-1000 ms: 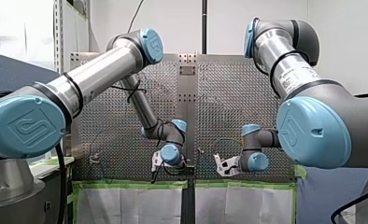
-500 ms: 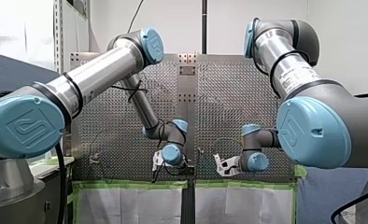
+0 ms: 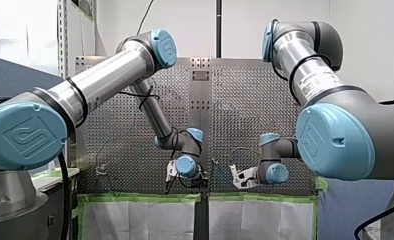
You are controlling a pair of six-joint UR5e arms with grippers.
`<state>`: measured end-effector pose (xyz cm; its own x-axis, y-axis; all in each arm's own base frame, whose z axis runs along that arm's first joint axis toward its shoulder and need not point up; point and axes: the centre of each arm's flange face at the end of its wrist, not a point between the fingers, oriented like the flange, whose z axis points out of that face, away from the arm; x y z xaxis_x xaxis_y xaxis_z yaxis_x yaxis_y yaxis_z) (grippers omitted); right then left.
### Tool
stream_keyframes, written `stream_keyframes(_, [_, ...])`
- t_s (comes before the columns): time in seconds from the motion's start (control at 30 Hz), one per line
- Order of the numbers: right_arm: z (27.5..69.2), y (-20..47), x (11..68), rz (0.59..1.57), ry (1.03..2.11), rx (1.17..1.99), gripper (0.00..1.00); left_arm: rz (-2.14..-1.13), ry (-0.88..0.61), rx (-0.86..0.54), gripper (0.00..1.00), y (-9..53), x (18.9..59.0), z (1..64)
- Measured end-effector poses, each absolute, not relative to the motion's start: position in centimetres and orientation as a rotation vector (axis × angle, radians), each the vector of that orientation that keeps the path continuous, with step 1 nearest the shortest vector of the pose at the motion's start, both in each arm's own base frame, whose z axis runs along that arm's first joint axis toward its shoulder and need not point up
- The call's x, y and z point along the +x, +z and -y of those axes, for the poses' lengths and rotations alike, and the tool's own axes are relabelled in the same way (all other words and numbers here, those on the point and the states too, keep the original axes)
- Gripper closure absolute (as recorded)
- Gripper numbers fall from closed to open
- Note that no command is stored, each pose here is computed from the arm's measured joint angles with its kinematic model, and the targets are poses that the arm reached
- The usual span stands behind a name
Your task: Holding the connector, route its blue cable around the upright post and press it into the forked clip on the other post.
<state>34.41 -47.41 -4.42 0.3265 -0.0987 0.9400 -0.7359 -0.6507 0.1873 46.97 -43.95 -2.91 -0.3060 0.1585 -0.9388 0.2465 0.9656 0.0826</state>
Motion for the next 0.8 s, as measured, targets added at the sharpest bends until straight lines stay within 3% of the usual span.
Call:
stream_keyframes(0.53, [49.7, -3.6, 33.8, 0.813, 1.388, 1.925, 1.00, -1.831, -0.091, 0.333, 1.00, -2.6, 43.9, 47.5])
stream_keyframes(0.8, [50.8, -3.3, 33.2, 0.831, 1.398, 1.899, 1.00, -1.803, -0.079, 0.274, 1.00, -1.9, 44.1, 48.1])
